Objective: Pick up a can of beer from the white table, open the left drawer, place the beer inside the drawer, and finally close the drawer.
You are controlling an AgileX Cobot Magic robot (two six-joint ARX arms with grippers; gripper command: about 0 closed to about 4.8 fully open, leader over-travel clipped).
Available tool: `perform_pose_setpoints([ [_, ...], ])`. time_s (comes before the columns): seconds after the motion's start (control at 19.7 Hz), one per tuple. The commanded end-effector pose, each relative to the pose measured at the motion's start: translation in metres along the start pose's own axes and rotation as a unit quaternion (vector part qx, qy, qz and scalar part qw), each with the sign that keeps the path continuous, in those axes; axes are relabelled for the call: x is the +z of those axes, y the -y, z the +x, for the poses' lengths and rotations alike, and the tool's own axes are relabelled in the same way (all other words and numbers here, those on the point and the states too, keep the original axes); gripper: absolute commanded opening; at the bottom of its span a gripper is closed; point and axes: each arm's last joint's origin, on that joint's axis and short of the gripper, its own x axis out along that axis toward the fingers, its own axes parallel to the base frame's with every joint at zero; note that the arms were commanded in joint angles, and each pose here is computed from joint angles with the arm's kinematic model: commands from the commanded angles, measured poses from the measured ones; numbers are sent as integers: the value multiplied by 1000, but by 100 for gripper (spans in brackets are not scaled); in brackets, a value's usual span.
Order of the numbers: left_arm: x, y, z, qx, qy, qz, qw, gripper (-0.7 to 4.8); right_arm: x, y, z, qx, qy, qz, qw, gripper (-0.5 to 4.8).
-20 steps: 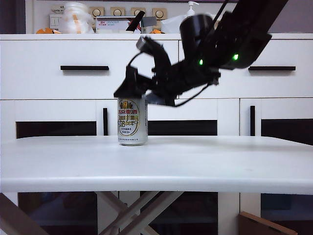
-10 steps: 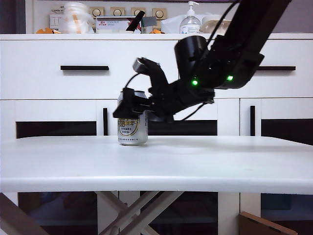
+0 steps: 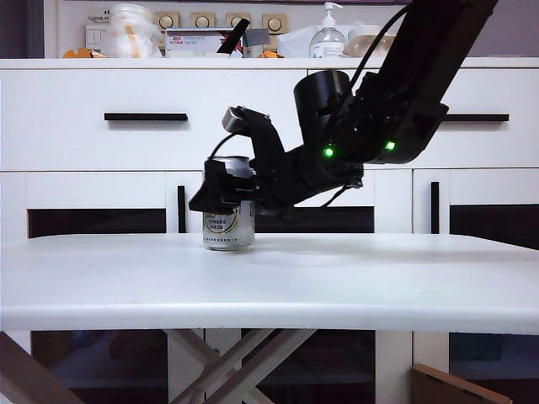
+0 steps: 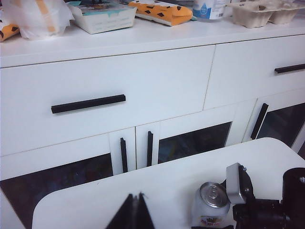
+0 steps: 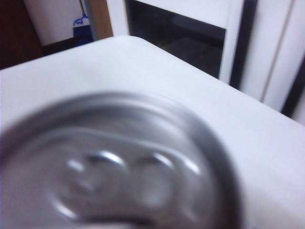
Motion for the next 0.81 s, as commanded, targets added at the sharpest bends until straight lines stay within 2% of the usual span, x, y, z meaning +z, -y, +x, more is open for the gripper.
perform_pose_setpoints([
  [0.05,1,0,-1,-2,5,2,1000,-6,6,-1,0,0,18,-8,1000,479],
  [0.1,1,0,-1,-2,5,2,1000,-6,6,-1,0,0,16,-8,1000,456],
  [0.2,1,0,-1,-2,5,2,1000,-6,6,-1,0,0,16,-8,1000,283],
  [0.3,1,0,-1,-2,5,2,1000,-6,7,-1,0,0,21,-9,1000,198],
  [0.61,1,0,-1,-2,4,2,1000,-6,15,-2,-3,0,38,-12,999,198],
  [0.81,1,0,-1,-2,1,1,1000,-6,38,-5,-13,0,55,-19,998,198],
])
